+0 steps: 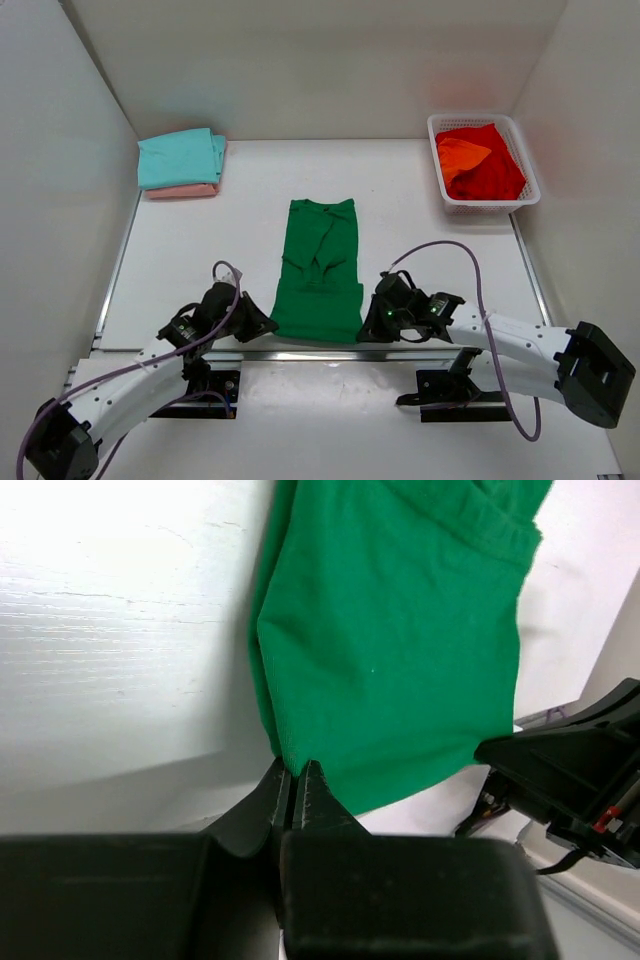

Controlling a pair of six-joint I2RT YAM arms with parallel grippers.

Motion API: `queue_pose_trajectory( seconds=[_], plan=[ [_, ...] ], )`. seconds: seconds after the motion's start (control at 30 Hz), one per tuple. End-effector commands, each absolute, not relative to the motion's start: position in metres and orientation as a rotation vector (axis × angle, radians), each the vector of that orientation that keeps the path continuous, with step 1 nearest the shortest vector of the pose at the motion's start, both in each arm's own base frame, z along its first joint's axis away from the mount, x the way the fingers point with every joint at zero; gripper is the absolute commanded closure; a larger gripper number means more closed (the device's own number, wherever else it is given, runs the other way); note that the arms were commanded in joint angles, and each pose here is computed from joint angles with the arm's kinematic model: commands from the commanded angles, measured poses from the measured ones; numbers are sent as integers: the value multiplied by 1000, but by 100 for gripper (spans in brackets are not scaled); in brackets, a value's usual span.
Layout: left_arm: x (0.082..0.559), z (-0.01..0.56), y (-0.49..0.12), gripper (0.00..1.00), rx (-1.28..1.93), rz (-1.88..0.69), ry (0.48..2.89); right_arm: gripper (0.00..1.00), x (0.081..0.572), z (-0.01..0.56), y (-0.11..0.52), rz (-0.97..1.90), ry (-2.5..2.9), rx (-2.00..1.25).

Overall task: Fold and stack the t-shirts
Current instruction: Grab one side of the 2/3 rectangular tshirt with both arms, then fold the long partially folded tshirt into a neat square

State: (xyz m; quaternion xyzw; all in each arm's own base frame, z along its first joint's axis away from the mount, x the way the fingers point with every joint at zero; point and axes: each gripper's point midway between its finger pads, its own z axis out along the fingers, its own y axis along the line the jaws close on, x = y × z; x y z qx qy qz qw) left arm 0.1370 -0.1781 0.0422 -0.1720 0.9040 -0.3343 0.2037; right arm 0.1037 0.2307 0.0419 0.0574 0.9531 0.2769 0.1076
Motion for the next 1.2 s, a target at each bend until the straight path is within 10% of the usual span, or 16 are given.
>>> queue_pose_trajectory(
  seconds=[0.0, 1.17],
  plan=[
    [135, 43, -169, 100, -549, -887, 2526, 100, 108, 38, 209, 702, 2801, 245],
    [420, 146, -184, 98, -669, -795, 2325, 100, 395, 159, 197, 826, 2532, 196]
  ],
)
